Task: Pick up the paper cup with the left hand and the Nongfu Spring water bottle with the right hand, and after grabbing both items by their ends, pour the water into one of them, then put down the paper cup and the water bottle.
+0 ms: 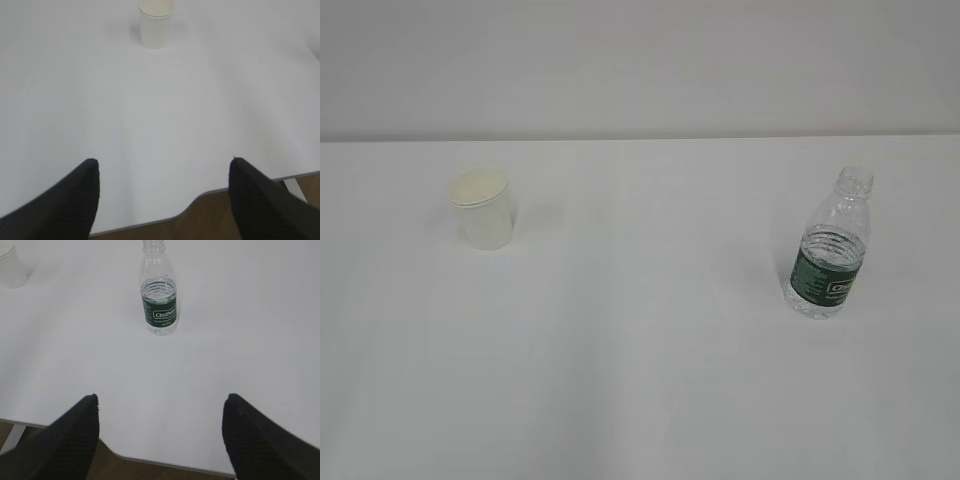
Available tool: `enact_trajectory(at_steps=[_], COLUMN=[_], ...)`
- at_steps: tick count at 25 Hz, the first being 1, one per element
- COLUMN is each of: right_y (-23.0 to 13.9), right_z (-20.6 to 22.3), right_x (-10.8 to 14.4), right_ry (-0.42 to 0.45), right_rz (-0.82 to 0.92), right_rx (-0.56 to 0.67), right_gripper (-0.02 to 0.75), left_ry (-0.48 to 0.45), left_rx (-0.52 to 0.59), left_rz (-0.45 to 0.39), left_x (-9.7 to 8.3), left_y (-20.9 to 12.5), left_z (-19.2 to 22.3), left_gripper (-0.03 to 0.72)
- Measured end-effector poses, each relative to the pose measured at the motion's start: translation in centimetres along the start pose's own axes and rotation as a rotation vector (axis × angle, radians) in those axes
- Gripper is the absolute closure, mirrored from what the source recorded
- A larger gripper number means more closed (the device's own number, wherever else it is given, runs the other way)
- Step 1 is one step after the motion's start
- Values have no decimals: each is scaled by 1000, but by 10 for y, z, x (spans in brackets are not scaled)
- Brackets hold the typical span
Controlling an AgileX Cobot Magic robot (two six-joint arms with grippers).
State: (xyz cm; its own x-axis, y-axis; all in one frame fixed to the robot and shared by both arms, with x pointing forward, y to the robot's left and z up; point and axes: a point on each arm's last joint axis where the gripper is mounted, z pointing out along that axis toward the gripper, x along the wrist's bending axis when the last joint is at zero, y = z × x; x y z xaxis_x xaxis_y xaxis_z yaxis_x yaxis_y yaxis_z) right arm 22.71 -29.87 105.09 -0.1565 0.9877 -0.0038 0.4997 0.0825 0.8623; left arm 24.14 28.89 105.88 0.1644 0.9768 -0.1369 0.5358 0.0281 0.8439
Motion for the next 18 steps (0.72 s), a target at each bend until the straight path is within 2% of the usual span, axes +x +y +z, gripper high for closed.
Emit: enact_trajectory(at_steps=[4, 9, 18], right_y=[10, 21, 43], right_z=[-4, 2, 18], right_x=[0, 0, -2], right_ry=[0, -1, -13], right_rz=[0, 1, -39], right_rx=[-18, -28, -73], right_gripper=[163, 164, 164], left_ry=[2, 3, 14], left_rx=[34, -74, -160], left_rz=[-10, -12, -17], left_x=[0, -1, 2], left_y=[10, 31, 55], left_z=[8, 8, 25], left_gripper=[111, 111, 112])
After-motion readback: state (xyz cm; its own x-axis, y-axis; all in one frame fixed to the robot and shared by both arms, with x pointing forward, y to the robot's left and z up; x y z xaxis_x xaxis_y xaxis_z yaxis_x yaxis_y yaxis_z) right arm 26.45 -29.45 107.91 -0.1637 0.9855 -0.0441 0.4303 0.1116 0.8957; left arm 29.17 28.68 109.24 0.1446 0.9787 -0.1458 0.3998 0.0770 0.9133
